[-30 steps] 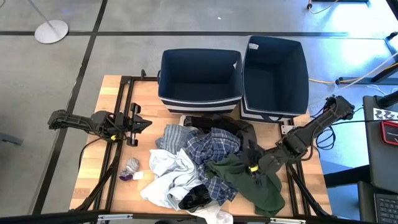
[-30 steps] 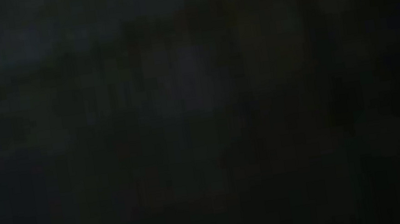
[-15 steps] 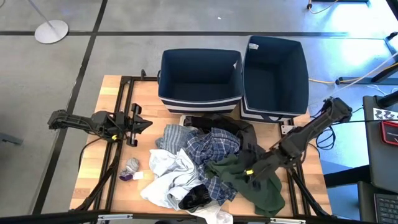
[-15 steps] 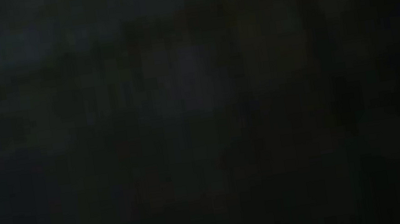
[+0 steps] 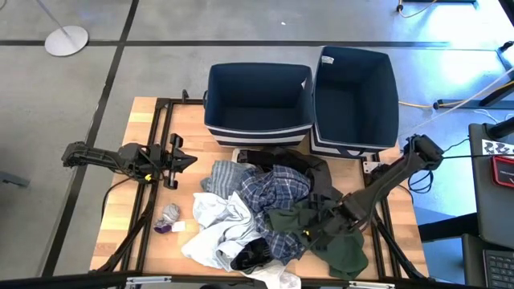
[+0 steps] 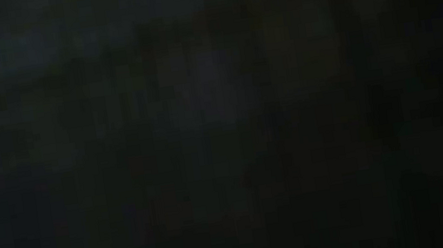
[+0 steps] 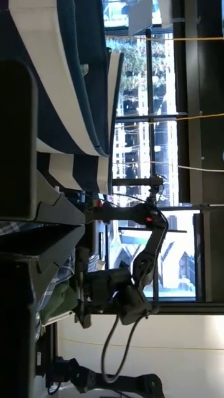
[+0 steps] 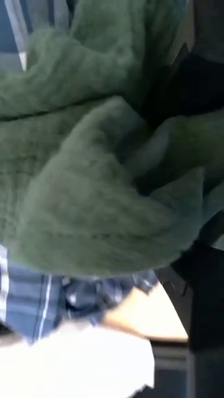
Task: Sort clothes
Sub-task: Put the green polo into the right blue laundry organizer
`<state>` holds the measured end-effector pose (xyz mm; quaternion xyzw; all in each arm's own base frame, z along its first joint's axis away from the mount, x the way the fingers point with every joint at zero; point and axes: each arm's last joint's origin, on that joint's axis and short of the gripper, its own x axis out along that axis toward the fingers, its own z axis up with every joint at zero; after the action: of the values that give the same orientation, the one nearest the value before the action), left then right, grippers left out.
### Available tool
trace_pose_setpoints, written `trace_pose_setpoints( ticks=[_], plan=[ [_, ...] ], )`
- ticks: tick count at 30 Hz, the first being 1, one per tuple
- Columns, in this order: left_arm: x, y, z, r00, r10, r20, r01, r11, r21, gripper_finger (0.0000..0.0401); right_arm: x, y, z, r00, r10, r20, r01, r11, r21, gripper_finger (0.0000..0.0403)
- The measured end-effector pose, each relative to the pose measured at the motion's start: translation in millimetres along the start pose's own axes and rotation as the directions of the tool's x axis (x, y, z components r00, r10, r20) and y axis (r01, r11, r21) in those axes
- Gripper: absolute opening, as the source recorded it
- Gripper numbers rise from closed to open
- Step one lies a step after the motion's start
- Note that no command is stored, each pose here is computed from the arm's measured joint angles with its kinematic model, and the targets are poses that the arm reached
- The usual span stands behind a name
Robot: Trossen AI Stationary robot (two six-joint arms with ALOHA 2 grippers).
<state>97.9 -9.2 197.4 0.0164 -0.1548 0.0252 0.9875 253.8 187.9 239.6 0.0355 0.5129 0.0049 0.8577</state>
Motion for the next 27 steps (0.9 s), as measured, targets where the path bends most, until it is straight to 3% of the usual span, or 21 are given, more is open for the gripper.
trace_pose_setpoints(
  ticks=[7,17,23,27],
  plan=[
    [0.0,0.0,0.0,1.000,0.000,0.000,0.000,1.000,0.008,0.0004,13.9,-0.2,-0.4,0.991,-0.126,0.041,0.128,0.991,-0.044,0.0217],
    [0.0,0.0,-0.1,1.000,0.000,-0.001,0.000,1.000,0.010,0.0004,21.8,0.3,-1.9,0.989,-0.147,0.023,0.149,0.981,-0.124,0.0023],
    [0.0,0.0,0.0,1.000,0.000,0.000,0.000,1.000,0.012,0.0004,-2.0,2.2,9.8,0.990,-0.139,0.032,0.142,0.980,-0.142,0.0037],
    [0.0,0.0,0.0,1.000,0.001,0.000,-0.001,1.000,0.017,0.0004,-29.1,5.8,28.2,0.984,-0.160,0.083,0.172,0.971,-0.167,0.0021]
  ],
)
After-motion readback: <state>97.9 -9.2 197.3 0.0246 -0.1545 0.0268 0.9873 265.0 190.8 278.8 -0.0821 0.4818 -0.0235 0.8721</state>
